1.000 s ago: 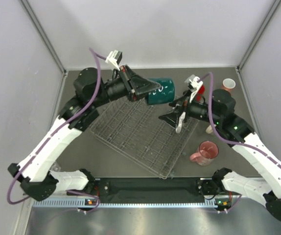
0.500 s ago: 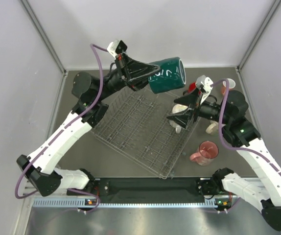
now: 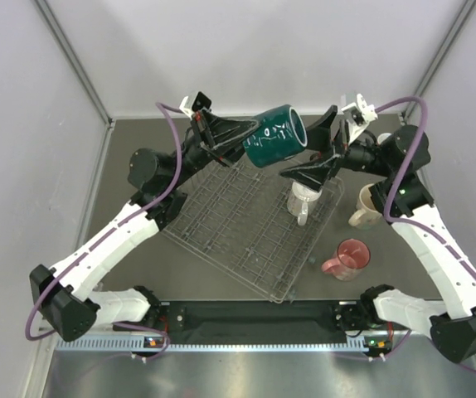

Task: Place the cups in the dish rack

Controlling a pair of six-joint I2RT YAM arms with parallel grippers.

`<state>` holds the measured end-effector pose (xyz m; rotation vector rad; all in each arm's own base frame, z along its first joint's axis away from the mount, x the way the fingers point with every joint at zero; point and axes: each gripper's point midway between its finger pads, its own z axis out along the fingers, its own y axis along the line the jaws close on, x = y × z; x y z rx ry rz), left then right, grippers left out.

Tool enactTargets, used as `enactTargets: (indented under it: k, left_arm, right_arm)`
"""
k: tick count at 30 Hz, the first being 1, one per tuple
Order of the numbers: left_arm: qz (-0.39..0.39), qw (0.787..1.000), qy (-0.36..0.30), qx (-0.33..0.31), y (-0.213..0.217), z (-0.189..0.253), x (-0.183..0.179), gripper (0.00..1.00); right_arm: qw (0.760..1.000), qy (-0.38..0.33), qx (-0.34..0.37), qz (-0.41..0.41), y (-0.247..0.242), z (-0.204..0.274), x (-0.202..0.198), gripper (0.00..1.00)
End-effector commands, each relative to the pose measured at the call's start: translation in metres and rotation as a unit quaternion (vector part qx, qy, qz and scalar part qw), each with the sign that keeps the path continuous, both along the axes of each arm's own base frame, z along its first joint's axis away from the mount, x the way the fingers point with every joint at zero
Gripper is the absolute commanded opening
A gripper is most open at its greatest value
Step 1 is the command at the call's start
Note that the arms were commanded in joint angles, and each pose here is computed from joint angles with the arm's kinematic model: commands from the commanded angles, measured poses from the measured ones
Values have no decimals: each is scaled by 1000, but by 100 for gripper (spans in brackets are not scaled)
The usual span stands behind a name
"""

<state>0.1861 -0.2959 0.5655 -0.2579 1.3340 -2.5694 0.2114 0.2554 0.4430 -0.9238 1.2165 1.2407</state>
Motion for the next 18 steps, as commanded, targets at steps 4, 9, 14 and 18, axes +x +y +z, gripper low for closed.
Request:
enactTargets:
  k: [4, 9, 14, 18]
  left_arm:
    - [-41, 986, 4, -163, 59, 53, -31, 0]
    - [-55, 985, 9, -165, 56, 50, -31, 0]
    - [-57, 985, 15, -163, 54, 45, -28, 0]
    - [-61, 985, 25, -160, 51, 40, -24, 0]
  right_arm:
    - [993, -82, 49, 69, -1, 57, -28, 81]
    - [991, -66, 46, 108, 5, 60, -28, 67]
    - [989, -62, 29, 129, 9, 60, -24, 49]
    - [988, -69, 29, 134, 11, 67, -23, 40]
